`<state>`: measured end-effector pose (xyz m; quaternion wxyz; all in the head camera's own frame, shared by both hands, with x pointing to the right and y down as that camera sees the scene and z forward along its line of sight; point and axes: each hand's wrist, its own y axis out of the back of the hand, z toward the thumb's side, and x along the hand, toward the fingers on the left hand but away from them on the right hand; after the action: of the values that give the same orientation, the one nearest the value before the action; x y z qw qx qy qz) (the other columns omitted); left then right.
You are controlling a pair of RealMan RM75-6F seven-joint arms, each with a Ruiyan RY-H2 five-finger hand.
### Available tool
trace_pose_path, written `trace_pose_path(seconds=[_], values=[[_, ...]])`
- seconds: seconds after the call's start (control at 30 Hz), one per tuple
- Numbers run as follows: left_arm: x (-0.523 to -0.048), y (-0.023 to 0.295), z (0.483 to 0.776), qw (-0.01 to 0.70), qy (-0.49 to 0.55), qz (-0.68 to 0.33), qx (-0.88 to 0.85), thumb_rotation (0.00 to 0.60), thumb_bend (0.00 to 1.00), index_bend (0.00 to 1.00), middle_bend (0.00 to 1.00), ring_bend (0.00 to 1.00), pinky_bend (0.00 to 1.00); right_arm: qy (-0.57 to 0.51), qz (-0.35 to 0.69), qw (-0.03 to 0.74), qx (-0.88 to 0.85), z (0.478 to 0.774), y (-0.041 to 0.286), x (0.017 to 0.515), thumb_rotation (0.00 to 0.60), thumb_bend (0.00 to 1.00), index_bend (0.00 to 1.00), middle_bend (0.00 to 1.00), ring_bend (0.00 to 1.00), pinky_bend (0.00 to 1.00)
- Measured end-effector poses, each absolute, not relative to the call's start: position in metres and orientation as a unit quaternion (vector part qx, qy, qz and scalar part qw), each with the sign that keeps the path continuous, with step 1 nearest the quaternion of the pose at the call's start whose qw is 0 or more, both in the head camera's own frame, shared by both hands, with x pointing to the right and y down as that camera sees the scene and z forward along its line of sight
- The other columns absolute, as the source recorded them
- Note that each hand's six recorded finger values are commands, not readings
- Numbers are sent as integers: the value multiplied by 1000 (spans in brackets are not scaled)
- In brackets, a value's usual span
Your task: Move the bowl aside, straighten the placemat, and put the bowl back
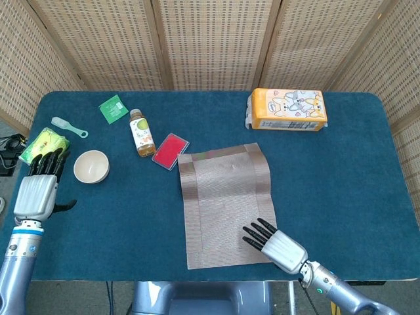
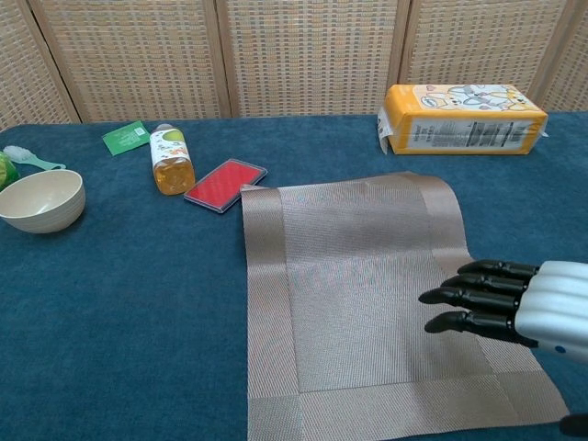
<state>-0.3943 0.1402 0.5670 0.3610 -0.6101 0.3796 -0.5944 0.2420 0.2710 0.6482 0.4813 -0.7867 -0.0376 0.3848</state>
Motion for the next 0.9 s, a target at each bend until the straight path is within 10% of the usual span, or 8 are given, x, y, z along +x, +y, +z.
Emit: trace_pose_path(seconds=[0.9], values=[[-391, 150, 569, 362, 373, -577, -630, 600, 0, 0, 0, 0, 0, -22, 396, 492, -775, 684, 278, 229, 600, 0, 182, 0, 0, 0]])
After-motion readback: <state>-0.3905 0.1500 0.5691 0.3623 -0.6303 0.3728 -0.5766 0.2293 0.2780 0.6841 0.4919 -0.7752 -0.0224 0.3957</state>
